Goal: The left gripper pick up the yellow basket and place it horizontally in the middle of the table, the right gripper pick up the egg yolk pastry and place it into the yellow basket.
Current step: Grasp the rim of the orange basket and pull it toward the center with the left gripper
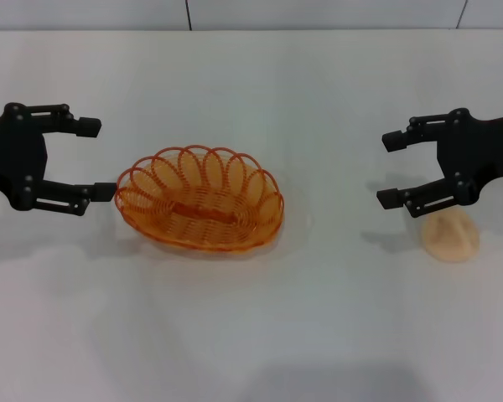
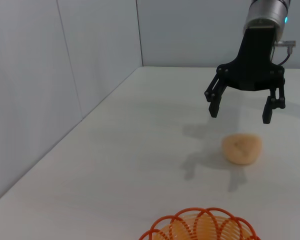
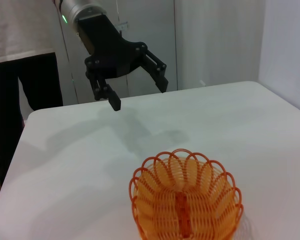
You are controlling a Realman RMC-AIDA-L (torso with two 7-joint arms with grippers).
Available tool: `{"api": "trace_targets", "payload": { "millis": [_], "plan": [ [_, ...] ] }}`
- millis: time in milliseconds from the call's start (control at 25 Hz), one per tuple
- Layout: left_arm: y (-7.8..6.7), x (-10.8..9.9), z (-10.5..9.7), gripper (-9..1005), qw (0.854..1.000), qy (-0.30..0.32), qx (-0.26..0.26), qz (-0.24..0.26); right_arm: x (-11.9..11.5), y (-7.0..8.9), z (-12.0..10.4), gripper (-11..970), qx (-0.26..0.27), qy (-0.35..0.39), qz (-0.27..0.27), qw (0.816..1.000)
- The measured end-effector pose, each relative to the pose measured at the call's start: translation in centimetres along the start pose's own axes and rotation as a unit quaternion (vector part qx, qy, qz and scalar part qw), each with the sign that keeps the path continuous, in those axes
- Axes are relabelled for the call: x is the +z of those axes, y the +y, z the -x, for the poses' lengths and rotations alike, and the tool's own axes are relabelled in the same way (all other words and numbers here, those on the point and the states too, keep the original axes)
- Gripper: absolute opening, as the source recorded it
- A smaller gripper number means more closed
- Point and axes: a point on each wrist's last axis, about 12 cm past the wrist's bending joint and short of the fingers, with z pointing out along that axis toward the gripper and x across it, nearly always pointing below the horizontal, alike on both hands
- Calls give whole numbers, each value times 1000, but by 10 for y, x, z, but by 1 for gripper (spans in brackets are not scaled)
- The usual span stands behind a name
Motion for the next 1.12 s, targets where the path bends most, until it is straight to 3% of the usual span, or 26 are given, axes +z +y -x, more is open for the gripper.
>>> {"api": "trace_targets", "payload": {
  "millis": [800,1120],
  "plan": [
    [0,0,3,875,1000,1,-20,1,-2,1,-1,857,-1,0,-3,1000],
    [12,-11,23,874,991,51,-123,33,-3,-1,0,856,-6,1,-8,1000]
  ]
}}
